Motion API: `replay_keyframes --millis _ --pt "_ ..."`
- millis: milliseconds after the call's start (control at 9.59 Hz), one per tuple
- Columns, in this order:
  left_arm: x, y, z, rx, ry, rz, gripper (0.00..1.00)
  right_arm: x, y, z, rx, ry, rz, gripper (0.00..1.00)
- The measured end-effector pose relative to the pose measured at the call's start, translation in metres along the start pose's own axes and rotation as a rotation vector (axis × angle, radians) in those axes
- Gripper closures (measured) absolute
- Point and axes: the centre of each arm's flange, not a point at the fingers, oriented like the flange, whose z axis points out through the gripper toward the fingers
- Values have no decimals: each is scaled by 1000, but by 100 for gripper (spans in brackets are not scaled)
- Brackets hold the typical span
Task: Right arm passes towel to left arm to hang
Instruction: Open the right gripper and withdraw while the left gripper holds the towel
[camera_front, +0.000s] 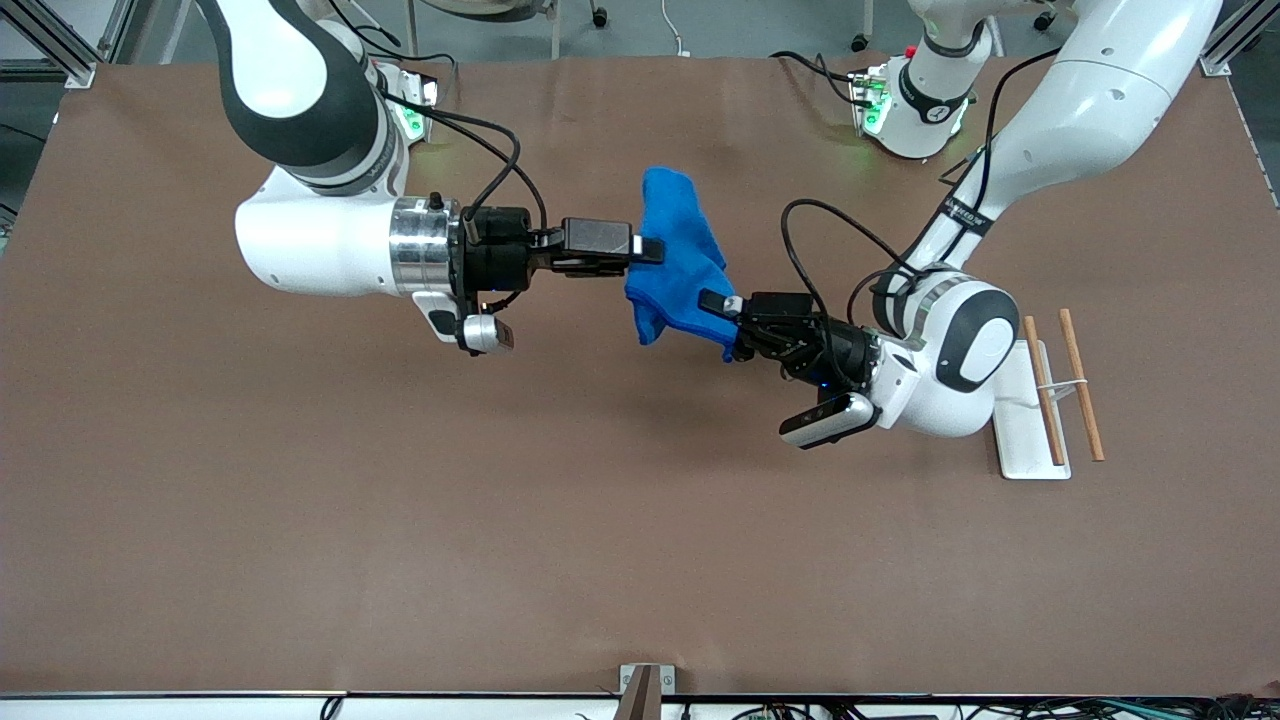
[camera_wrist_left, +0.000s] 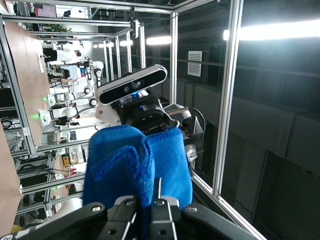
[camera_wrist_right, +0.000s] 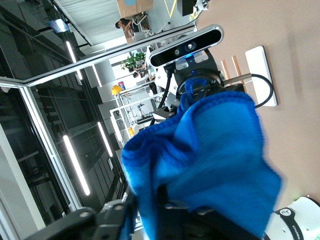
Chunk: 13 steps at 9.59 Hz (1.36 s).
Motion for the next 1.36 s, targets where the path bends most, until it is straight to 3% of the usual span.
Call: replay_keyframes --millis 104,209,521,939,1043,1356 --pt "1 1 -1 6 7 -20 96 5 1 -8 -14 15 -7 56" --pt "4 6 0 18 17 -51 96 13 4 -19 -69 36 -38 42" --pt "15 37 1 110 96 -157 96 42 15 -76 -336 123 -165 0" --pt "15 76 -19 472 194 -401 96 70 26 -163 -569 244 -186 0" --pt "14 89 -33 583 221 -481 96 75 36 -183 -663 253 -193 0" --pt "12 117 -64 933 326 -628 96 83 60 -266 -1025 254 -205 0"
